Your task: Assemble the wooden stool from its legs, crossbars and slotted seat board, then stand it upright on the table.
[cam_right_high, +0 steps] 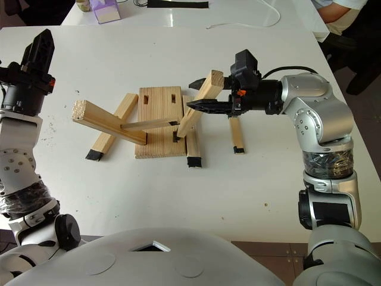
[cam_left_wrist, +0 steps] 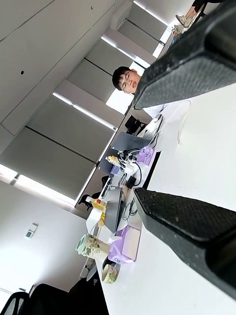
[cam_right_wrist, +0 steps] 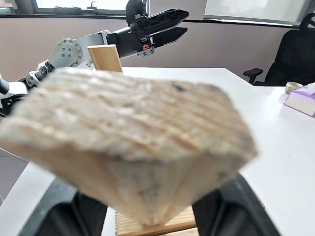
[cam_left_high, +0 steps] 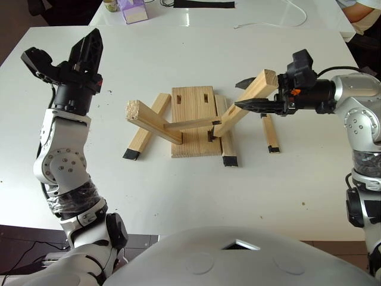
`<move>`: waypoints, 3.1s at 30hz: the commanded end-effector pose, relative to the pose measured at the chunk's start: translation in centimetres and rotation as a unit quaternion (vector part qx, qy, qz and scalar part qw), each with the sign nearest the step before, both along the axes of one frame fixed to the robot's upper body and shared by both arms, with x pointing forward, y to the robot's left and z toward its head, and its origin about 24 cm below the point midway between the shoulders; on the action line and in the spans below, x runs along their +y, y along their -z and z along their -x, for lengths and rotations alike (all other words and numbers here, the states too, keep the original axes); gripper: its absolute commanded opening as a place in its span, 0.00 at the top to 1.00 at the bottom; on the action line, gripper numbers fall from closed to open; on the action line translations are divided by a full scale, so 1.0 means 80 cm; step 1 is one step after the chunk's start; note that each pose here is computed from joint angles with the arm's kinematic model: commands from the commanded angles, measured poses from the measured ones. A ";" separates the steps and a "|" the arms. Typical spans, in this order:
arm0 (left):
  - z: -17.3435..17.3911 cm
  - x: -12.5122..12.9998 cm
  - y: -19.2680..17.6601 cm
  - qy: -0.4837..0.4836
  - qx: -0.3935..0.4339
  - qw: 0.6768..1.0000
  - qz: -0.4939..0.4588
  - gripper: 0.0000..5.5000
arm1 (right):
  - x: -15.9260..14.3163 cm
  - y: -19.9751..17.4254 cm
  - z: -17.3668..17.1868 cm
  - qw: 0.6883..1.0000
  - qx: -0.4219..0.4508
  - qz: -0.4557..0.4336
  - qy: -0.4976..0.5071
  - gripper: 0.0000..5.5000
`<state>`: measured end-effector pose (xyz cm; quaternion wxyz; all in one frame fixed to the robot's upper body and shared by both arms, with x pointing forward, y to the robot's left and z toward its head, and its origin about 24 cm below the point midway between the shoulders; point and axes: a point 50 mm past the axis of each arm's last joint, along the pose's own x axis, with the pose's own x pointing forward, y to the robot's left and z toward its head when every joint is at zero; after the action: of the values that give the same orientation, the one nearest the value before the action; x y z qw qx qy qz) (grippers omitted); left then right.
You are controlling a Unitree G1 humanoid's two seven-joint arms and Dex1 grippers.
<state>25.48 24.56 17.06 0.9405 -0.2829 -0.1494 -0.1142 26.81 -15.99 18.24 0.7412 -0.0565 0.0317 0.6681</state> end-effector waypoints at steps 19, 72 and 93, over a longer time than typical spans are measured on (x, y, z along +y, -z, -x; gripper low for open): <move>0.022 -0.036 0.035 0.017 0.038 0.999 -0.020 0.46 | 0.014 -0.006 -0.029 0.994 -0.023 0.079 -0.078 0.64; 0.095 -0.134 -0.113 0.178 -0.155 0.971 -0.031 0.46 | 0.046 0.019 -0.014 0.987 0.006 0.157 -0.039 0.64; 0.083 -0.175 0.033 0.111 0.104 0.955 -0.255 0.78 | 0.061 0.011 0.000 0.986 0.002 0.158 -0.054 0.64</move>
<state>18.62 10.93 15.34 0.9708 -0.0876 0.0023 -0.2232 27.09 -11.60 18.79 0.7012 -0.1858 0.0948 0.6817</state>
